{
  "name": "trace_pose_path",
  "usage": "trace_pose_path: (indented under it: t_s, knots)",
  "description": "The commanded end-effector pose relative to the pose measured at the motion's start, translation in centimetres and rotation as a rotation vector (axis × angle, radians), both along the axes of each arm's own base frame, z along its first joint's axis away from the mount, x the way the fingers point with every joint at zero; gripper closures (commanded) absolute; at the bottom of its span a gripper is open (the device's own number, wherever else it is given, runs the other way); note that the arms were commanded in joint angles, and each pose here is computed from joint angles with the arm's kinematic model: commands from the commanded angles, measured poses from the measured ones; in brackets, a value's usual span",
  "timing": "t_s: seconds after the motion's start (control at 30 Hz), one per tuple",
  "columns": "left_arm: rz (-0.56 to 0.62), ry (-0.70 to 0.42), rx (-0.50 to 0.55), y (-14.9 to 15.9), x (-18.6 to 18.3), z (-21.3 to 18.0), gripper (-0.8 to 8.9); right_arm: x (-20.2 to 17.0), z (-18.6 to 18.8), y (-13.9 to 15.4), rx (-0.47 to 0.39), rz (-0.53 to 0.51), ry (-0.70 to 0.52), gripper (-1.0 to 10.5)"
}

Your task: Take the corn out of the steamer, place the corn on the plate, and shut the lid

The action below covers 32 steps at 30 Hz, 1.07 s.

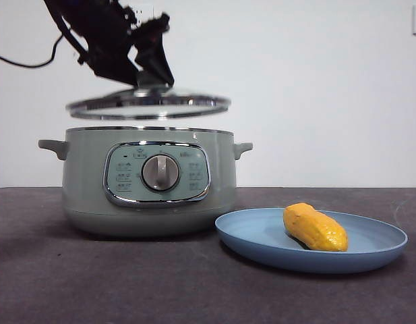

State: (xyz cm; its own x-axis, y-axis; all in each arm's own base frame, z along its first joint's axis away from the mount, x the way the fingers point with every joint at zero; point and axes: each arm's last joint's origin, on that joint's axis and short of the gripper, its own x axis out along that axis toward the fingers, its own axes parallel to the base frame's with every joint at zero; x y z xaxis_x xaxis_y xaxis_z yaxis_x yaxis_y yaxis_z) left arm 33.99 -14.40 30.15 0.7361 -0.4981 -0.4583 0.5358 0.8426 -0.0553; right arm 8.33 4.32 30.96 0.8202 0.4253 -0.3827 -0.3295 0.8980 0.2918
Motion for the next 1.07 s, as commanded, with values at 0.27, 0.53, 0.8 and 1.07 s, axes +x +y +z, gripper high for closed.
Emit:
trace_pose_path:
  t_s: [0.27,0.53,0.8,1.07]
  knots:
    - [-0.001,-0.026,0.007,-0.5,1.1,-0.9,8.22,0.0,-0.1,0.0,-0.003,0.005,-0.005,4.1]
    - [-0.012,0.0,0.02,-1.0,1.0,-1.4,8.22,0.0,-0.1,0.0,-0.008,0.0,-0.008,4.1]
    - [-0.01,0.035,0.057,-1.9,0.4,-1.8,8.22,0.1,0.0,0.1,-0.008,0.004,-0.025,4.1]
    - [0.023,0.075,0.106,-1.8,0.1,-2.3,8.22,0.2,0.2,0.1,-0.009,0.007,-0.039,4.1]
